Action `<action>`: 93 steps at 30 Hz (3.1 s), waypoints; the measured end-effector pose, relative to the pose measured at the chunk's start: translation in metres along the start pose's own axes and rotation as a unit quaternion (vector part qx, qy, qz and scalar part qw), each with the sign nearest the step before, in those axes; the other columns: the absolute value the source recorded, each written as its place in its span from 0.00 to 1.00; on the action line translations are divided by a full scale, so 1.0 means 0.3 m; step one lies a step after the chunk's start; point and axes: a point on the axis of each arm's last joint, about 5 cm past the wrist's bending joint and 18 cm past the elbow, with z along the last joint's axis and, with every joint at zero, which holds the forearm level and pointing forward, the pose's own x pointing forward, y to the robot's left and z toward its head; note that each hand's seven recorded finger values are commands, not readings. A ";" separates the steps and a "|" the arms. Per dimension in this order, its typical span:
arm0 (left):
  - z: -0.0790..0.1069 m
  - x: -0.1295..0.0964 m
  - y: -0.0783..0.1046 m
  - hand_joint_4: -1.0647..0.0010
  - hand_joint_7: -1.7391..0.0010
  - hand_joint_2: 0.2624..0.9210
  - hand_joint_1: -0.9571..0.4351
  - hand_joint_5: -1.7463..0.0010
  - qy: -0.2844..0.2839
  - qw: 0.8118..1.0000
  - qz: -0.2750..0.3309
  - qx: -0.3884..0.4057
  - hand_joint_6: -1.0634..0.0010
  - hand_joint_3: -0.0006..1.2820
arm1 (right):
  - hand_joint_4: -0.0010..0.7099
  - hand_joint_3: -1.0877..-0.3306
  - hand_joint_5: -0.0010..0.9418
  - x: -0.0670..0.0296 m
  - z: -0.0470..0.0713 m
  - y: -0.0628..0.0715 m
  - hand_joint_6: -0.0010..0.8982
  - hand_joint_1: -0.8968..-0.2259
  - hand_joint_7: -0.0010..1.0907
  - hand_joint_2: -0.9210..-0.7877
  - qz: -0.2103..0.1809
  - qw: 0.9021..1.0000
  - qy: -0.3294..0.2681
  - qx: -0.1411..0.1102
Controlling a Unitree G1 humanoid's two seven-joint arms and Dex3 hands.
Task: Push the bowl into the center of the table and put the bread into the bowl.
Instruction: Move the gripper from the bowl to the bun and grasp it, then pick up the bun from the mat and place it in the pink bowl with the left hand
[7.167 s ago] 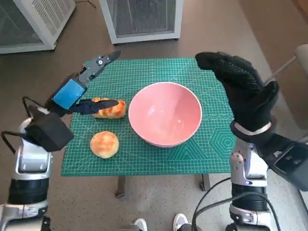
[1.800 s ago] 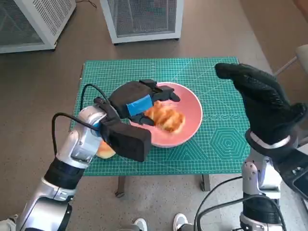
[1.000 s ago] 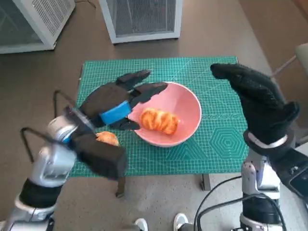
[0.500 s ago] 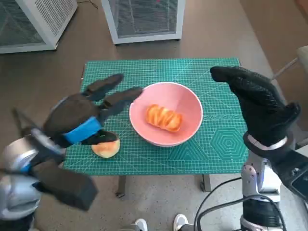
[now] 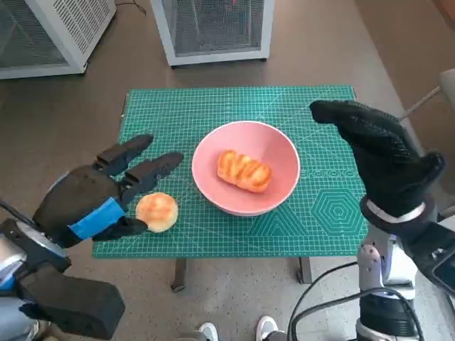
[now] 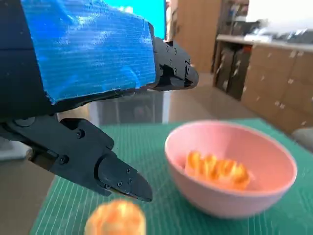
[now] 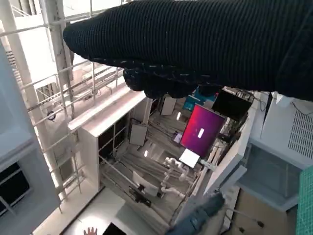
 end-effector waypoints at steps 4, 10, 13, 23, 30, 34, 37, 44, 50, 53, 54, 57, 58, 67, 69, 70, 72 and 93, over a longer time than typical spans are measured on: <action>-0.011 -0.003 -0.026 0.82 0.95 0.77 0.45 1.00 0.010 1.000 -0.010 -0.012 0.70 0.00 | 0.55 0.80 0.00 0.000 0.001 -0.001 0.13 0.59 0.50 0.00 0.000 1.000 0.000 0.001; -0.035 0.013 -0.082 0.81 0.96 0.78 0.46 0.99 0.033 0.999 -0.027 -0.032 0.68 0.00 | 0.55 0.80 0.00 -0.001 0.003 -0.005 0.12 0.59 0.50 0.00 0.002 1.000 0.001 0.003; -0.046 0.025 -0.114 0.80 0.97 0.78 0.46 0.99 0.042 0.997 -0.037 -0.043 0.68 0.00 | 0.54 0.79 0.00 -0.001 0.004 -0.007 0.12 0.58 0.50 0.00 0.002 1.000 0.001 0.003; -0.095 0.073 -0.220 0.76 0.98 0.80 0.49 0.99 0.081 0.991 -0.080 -0.071 0.66 0.00 | 0.54 0.79 0.00 -0.003 0.007 -0.014 0.12 0.58 0.50 0.00 0.002 1.000 0.002 -0.001; -0.136 0.125 -0.276 0.76 0.99 0.81 0.54 1.00 0.112 0.984 -0.111 -0.088 0.67 0.00 | 0.55 0.79 0.00 -0.005 0.012 -0.021 0.12 0.58 0.51 0.00 0.002 1.000 0.003 -0.006; -0.157 0.154 -0.306 0.73 0.99 0.82 0.59 0.99 0.132 0.978 -0.134 -0.094 0.65 0.01 | 0.55 0.79 0.00 -0.005 0.013 -0.021 0.12 0.58 0.51 0.00 0.002 1.000 0.003 -0.007; -0.172 0.170 -0.326 0.66 0.98 0.85 0.64 0.98 0.146 0.973 -0.149 -0.096 0.60 0.01 | 0.55 0.79 0.00 -0.005 0.013 -0.022 0.12 0.58 0.51 0.00 0.002 1.000 0.003 -0.008; -0.190 0.200 -0.333 0.40 0.68 0.98 0.72 0.72 0.165 0.973 -0.144 -0.080 0.42 0.07 | 0.55 0.79 0.00 -0.005 0.017 -0.023 0.11 0.58 0.51 0.00 0.002 1.000 0.001 -0.010; -0.208 0.208 -0.348 0.40 0.33 1.00 0.69 0.33 0.166 0.976 -0.126 -0.060 0.51 0.11 | 0.55 0.79 0.00 -0.006 0.020 -0.023 0.11 0.58 0.51 0.00 0.003 1.000 -0.001 -0.012; -0.214 0.205 -0.347 0.39 0.32 1.00 0.69 0.29 0.164 0.977 -0.123 -0.056 0.50 0.10 | 0.55 0.79 0.00 -0.008 0.021 -0.024 0.11 0.58 0.51 0.00 0.003 1.000 0.000 -0.014; -0.216 0.203 -0.343 0.39 0.32 1.00 0.69 0.28 0.164 0.977 -0.122 -0.053 0.50 0.10 | 0.55 0.79 0.00 -0.008 0.022 -0.025 0.11 0.57 0.51 0.00 0.003 1.000 -0.001 -0.015; -0.214 0.199 -0.324 0.39 0.32 1.00 0.69 0.27 0.160 0.979 -0.119 -0.051 0.49 0.10 | 0.55 0.79 0.00 -0.009 0.024 -0.027 0.10 0.58 0.51 0.00 0.004 1.000 -0.002 -0.018; -0.211 0.195 -0.315 0.39 0.32 1.00 0.69 0.27 0.159 0.979 -0.120 -0.050 0.48 0.10 | 0.55 0.79 0.00 -0.009 0.024 -0.027 0.10 0.58 0.51 0.00 0.004 1.000 -0.002 -0.019; -0.181 0.175 -0.241 0.38 0.31 1.00 0.69 0.29 0.145 0.984 -0.090 -0.048 0.48 0.09 | 0.55 0.79 0.00 -0.010 0.025 -0.029 0.10 0.58 0.52 0.00 0.007 1.000 0.000 -0.023; -0.178 0.168 -0.232 0.34 0.33 1.00 0.69 0.32 0.143 0.985 -0.083 -0.052 0.44 0.06 | 0.55 0.79 0.00 -0.009 0.025 -0.028 0.10 0.57 0.52 0.00 0.007 1.000 0.000 -0.023; -0.172 0.160 -0.223 0.32 0.34 1.00 0.69 0.33 0.140 0.986 -0.074 -0.055 0.43 0.05 | 0.55 0.79 0.00 -0.009 0.025 -0.029 0.10 0.57 0.52 0.00 0.007 1.000 0.000 -0.023; -0.154 0.149 -0.199 0.31 0.36 1.00 0.69 0.34 0.126 0.989 -0.052 -0.057 0.41 0.04 | 0.55 0.79 0.00 -0.010 0.025 -0.031 0.10 0.57 0.52 0.00 0.006 1.000 0.001 -0.024; 0.099 0.262 0.050 0.33 0.37 1.00 0.69 0.34 -0.098 0.986 0.135 -0.013 0.36 0.03 | 0.54 0.78 0.00 -0.017 0.005 -0.027 0.08 0.57 0.52 0.00 0.006 1.000 0.010 -0.022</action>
